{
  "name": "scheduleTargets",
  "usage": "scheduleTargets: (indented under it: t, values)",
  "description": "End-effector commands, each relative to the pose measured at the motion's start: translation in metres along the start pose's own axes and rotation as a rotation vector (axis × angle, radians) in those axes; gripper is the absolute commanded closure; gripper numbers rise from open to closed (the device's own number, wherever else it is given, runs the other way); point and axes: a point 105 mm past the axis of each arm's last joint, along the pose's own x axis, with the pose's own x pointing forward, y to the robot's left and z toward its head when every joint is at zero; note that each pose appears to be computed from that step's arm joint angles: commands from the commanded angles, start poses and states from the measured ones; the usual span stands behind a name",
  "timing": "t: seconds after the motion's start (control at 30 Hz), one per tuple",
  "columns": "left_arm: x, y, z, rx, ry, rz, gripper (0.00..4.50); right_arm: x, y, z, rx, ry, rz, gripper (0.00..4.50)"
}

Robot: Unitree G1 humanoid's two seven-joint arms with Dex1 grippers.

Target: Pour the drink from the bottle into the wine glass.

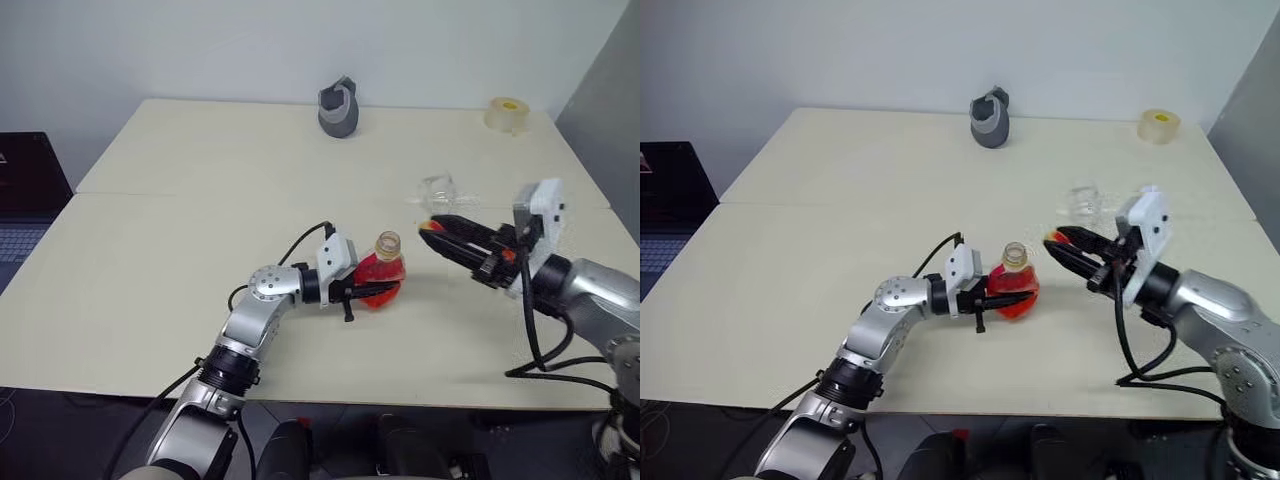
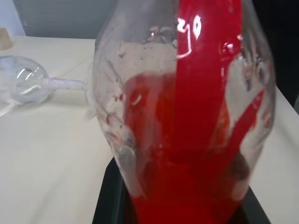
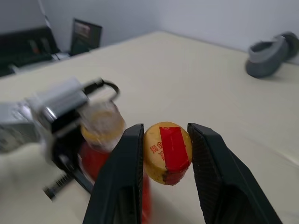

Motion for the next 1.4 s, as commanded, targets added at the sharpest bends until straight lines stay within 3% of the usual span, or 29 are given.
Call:
scheduleTargets:
  t: [0.03,0.13,0.27,0.43,0.73,0.8,0.87,1.0,1.2,1.4]
  values:
    - [0.002,-0.005,0.026,0.052,-0.079,-0.037,3.74,-0.025,-0.027,-0.022,-0.05,0.053,-0.164,3.37]
    - [0.003,-0.011,0.027,0.058,-0.076,-0.08,3.74,-0.042,-0.041,-0.061,-0.028,0.144,-0.268,3.37]
    - [0.004,-0.012,0.027,0.067,-0.068,-0.106,3.74,-0.047,-0.04,-0.097,0.016,0.2,-0.284,3.37]
    - [0.005,-0.011,0.028,0.077,-0.064,-0.114,3.74,-0.045,-0.04,-0.12,0.056,0.23,-0.287,3.37]
    - [0.003,-0.009,0.027,0.081,-0.059,-0.1,3.74,-0.052,-0.032,-0.14,0.101,0.295,-0.236,0.23]
    - [0.002,-0.007,0.027,0.081,-0.057,-0.079,3.74,-0.06,-0.031,-0.141,0.106,0.314,-0.223,0.0]
    - [-0.002,-0.001,0.026,0.081,-0.055,-0.04,3.74,-0.068,-0.032,-0.135,0.106,0.319,-0.214,0.0]
    - [-0.018,0.025,0.025,0.069,-0.061,0.144,3.74,-0.064,-0.023,-0.097,0.06,0.261,-0.102,0.0]
    - [-0.069,0.087,0.015,0.029,-0.09,0.621,3.74,-0.009,0.012,-0.043,-0.107,0.152,0.134,0.0]
    - [-0.116,0.118,0.002,0.025,-0.086,0.891,3.75,0.046,0.042,-0.017,-0.166,0.056,0.277,0.0]
